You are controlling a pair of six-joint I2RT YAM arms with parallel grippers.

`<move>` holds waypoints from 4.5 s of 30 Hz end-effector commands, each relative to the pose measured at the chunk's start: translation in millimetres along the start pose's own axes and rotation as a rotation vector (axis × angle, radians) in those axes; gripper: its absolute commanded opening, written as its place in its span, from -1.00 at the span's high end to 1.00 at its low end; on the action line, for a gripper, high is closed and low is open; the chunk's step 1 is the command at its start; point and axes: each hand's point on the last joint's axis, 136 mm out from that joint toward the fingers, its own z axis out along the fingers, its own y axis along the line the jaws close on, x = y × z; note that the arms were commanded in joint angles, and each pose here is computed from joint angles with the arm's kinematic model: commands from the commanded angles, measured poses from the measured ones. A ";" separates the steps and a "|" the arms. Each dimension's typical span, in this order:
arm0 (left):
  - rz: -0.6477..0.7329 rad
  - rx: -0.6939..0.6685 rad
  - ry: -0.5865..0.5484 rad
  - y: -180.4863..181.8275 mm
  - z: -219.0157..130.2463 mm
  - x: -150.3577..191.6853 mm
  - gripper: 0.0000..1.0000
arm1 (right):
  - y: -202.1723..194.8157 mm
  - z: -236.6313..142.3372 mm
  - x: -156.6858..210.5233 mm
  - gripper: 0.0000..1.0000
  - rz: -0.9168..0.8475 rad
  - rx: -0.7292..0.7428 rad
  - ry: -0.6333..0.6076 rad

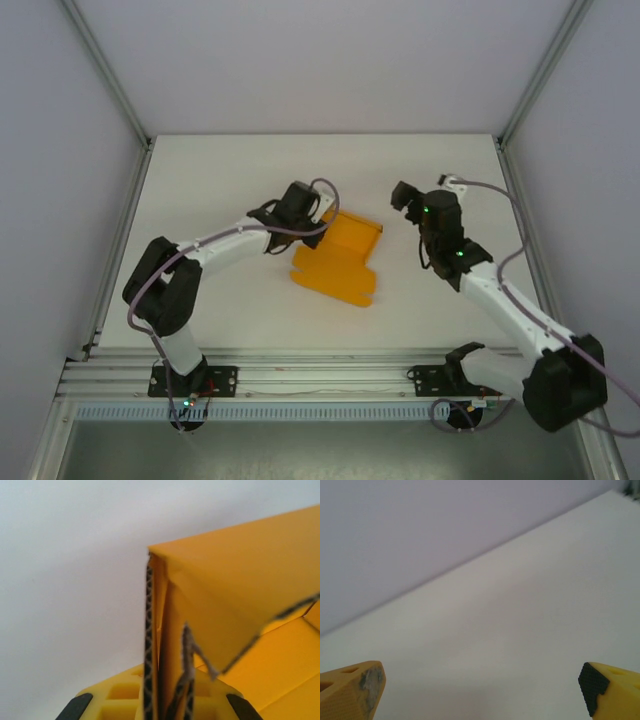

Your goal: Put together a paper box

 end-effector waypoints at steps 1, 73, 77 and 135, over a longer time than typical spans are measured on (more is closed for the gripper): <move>0.396 0.163 0.170 -19.3 -39.0 24.0 1.00 | -24.7 -12.6 -5.2 -1.00 0.012 0.094 -0.024; -0.321 -0.273 -0.262 82.2 -144.5 -60.3 -1.00 | 94.2 57.5 130.5 -0.51 -0.537 -0.514 0.768; -0.459 -0.228 -0.249 74.7 -143.1 -17.3 -1.00 | 108.0 83.1 164.6 -0.42 -0.603 -0.525 0.948; 0.413 0.095 0.030 3.8 -55.2 -24.5 1.00 | 57.6 65.2 216.7 -0.17 -0.074 -0.511 1.090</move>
